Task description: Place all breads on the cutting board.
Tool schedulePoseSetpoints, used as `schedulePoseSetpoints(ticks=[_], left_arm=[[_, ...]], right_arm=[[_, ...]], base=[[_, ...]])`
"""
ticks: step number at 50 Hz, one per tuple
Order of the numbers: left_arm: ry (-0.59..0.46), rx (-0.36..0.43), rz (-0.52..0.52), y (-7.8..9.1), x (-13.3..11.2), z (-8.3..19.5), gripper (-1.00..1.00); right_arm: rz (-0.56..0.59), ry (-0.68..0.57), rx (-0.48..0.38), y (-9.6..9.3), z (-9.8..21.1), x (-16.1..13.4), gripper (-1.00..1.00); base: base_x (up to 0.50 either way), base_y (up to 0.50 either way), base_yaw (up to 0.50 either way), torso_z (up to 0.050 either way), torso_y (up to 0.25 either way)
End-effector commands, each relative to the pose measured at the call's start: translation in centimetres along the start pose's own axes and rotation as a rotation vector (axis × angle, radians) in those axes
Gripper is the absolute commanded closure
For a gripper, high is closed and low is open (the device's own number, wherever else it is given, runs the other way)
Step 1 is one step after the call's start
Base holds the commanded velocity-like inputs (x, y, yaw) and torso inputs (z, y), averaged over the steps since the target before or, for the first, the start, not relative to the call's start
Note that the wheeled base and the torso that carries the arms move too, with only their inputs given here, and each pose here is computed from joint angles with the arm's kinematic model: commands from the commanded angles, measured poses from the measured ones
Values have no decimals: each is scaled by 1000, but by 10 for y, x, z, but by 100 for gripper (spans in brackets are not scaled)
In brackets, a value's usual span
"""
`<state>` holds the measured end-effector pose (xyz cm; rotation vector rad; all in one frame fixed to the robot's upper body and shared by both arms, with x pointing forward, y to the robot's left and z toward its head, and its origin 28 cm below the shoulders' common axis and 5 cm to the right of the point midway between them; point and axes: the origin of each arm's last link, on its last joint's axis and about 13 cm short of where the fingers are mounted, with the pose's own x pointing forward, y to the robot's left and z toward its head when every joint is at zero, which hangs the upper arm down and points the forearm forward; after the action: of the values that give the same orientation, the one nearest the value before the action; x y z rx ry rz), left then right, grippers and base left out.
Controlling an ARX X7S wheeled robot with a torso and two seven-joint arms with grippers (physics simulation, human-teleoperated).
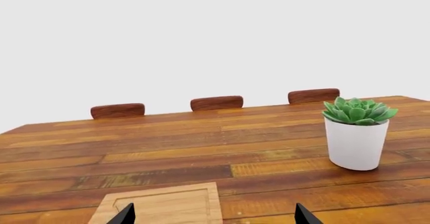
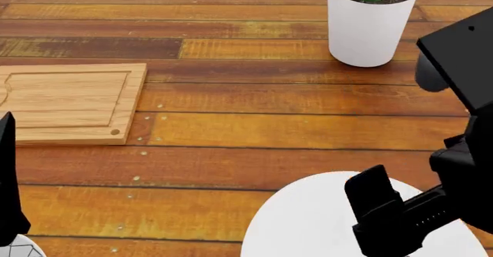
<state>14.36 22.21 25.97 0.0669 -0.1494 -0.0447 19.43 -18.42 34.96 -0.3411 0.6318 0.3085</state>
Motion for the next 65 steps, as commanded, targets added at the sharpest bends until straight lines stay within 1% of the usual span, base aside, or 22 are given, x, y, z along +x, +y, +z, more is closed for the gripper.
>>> schedulePoseSetpoints(ticks=[1,3,7,12,18,22,26,27,28,29,36,45,55,65], left_arm=[[4,-5,3,0,0,-2,-100],[6,-4,0,-1,1,-2,-100],[12,5,5,-1,1,-3,-100],[31,12,-7,-2,2,-6,-100],[30,10,-4,-1,2,-5,-100],[27,7,-2,-1,1,-5,-100],[27,6,-2,-1,1,-5,-100],[29,7,-3,-1,2,-6,-100],[31,8,-2,-1,2,-6,-100],[30,9,-2,-1,2,-5,-100],[31,11,3,-1,2,-5,-100],[39,13,2,-2,3,-9,-100],[48,16,-6,-4,4,-12,-100],[45,18,1,-3,4,-10,-100]], right_arm=[[75,159,-10,-1,-4,4,-100],[87,179,-19,-1,-7,6,-100],[96,195,-12,-5,-9,8,-100],[85,232,-9,-8,-12,10,-100],[88,240,-11,-7,-15,16,-100],[107,239,12,-8,-20,22,-100],[96,255,22,-11,-22,26,-100],[100,254,36,-12,-23,28,-100],[95,244,67,-14,-23,30,-100],[93,251,76,-15,-24,31,-100],[85,270,96,-19,-32,39,-100],[91,305,111,-18,-43,59,-100],[87,326,120,-17,-48,70,-100],[102,346,120,-16,-53,73,-100]], base=[[0,0,0,0,0],[0,0,0,0,0],[0,0,0,0,0],[0,0,0,0,0],[0,0,0,0,0],[0,0,0,0,0],[0,0,0,0,0],[0,0,0,0,0],[0,0,0,0,0],[0,0,0,0,0],[0,0,0,0,0],[0,0,0,0,0],[0,0,0,0,0],[0,0,0,0,0]])
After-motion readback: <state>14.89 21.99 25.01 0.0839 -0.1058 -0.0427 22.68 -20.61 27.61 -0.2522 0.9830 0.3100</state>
